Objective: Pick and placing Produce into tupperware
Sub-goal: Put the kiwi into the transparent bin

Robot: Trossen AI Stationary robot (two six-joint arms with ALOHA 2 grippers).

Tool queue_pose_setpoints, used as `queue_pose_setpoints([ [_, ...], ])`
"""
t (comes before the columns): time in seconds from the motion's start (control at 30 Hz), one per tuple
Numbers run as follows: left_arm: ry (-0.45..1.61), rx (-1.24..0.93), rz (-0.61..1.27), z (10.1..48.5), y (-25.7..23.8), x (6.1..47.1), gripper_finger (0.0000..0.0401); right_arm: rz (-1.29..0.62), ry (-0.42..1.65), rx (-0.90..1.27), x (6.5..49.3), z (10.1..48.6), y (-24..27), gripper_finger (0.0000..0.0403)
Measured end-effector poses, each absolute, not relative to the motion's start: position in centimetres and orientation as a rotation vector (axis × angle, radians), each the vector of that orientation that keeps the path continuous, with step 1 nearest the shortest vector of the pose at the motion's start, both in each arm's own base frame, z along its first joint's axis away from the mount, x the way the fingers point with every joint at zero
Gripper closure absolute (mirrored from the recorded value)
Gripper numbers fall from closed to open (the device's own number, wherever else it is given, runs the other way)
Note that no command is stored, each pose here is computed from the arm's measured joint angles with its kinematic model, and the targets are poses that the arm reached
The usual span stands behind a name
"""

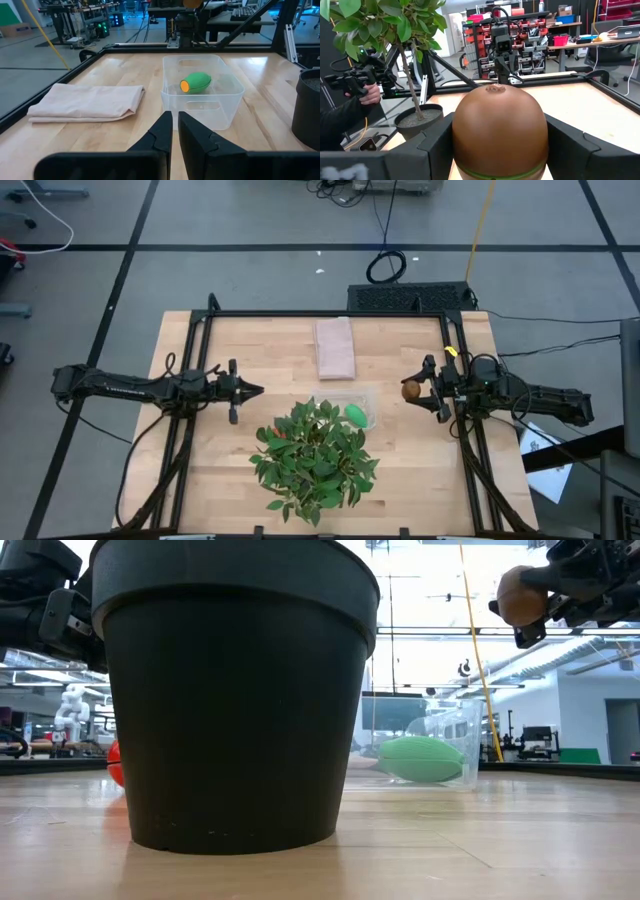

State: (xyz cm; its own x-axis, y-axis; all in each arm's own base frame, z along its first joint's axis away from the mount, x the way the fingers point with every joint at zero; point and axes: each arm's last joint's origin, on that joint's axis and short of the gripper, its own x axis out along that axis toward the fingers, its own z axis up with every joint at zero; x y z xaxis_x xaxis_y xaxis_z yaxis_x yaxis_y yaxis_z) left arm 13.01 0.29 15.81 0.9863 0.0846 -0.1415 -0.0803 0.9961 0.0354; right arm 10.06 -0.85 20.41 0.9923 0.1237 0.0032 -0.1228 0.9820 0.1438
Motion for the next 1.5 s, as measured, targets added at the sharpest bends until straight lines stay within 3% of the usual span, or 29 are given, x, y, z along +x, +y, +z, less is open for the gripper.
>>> queue_pose_setpoints([
  [0.77, 0.143, 0.030, 0.083, 15.8, 0.3, 13.0, 0.0370, 0.067, 0.032, 0.177, 10.3, 20.2, -1.0, 0.0165],
  [1.5, 0.143, 0.039, 0.117, 15.8, 0.4, 13.0, 0.0370, 0.089, 0.197, 0.179, 14.7, 22.3, -1.7, 0.0168],
])
